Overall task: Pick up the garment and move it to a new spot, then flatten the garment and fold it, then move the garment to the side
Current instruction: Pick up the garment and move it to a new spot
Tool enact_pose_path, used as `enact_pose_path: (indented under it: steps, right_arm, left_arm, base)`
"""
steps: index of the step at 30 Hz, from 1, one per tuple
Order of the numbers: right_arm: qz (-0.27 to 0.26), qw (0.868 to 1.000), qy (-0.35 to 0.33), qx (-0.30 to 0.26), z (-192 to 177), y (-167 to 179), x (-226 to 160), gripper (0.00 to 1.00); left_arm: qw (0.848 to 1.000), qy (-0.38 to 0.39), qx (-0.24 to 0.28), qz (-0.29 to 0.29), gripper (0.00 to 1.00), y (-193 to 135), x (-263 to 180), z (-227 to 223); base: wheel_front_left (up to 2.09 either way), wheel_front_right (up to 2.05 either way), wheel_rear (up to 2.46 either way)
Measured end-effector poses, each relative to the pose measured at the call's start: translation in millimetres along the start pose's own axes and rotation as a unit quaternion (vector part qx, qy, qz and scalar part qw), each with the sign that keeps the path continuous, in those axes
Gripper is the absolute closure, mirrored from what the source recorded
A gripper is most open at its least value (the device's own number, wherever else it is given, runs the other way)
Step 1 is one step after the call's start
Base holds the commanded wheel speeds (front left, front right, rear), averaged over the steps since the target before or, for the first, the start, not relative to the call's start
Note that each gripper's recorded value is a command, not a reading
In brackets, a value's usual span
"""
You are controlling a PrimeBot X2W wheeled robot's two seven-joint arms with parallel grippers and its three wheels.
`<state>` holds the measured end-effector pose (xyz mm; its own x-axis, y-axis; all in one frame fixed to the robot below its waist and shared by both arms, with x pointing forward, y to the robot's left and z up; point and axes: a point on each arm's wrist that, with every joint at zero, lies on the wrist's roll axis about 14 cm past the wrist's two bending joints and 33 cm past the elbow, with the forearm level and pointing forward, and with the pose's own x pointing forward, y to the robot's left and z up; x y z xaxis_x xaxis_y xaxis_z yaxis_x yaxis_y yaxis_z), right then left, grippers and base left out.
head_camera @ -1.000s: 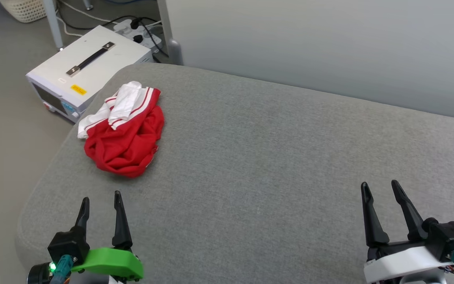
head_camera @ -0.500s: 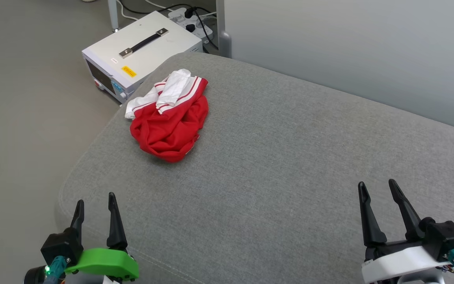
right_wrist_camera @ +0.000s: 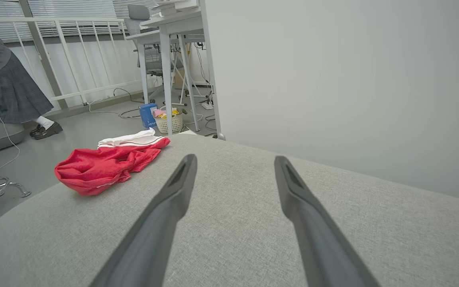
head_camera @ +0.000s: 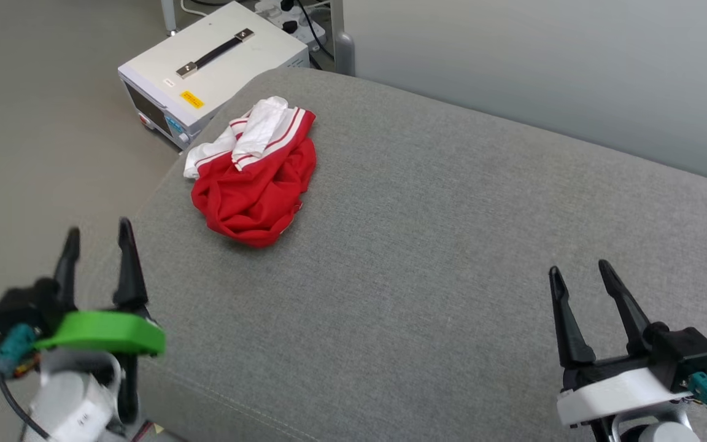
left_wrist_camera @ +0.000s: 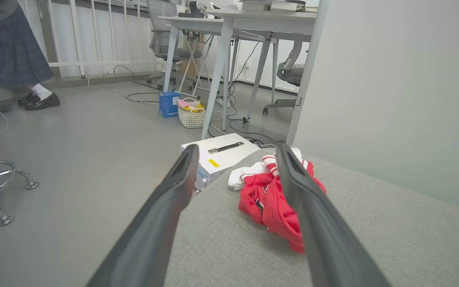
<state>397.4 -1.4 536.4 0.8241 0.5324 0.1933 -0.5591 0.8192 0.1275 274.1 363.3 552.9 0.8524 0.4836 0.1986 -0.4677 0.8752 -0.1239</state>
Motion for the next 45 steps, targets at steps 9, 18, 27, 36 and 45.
enact_pose_path:
  steps: [9,18,27,36,45]
  right_arm:
    - [-0.024,0.999,-0.015,-0.022,-1.3,-28.4,18.6,0.00]
    - [-0.062,0.998,-0.005,-0.032,-22.0,-67.9,25.1,0.00]
    - [-0.105,0.993,0.020,-0.040,-44.5,-106.6,15.6,0.00]
    - [-0.132,0.989,0.040,-0.048,-61.8,-132.9,8.5,0.00]
    - [-0.149,0.985,0.067,-0.049,-84.2,-149.6,-0.7,0.00]
  left_arm:
    - [0.994,-0.047,0.060,-0.080,0.00,-29.8,106.5,54.3]
    - [0.984,0.093,0.064,-0.141,0.00,-77.0,187.7,23.6]
    - [0.910,0.380,0.067,-0.151,0.00,-89.4,187.7,-84.0]
    - [0.804,0.573,0.072,-0.144,0.00,-84.7,146.6,-166.7]
    - [0.730,0.668,0.091,-0.112,0.00,-68.7,105.3,-231.0]
  base:
    - [0.00,0.00,0.00]
    - [0.00,0.00,0.00]
    - [0.00,0.00,0.00]
    - [0.00,0.00,0.00]
    - [0.00,0.00,0.00]
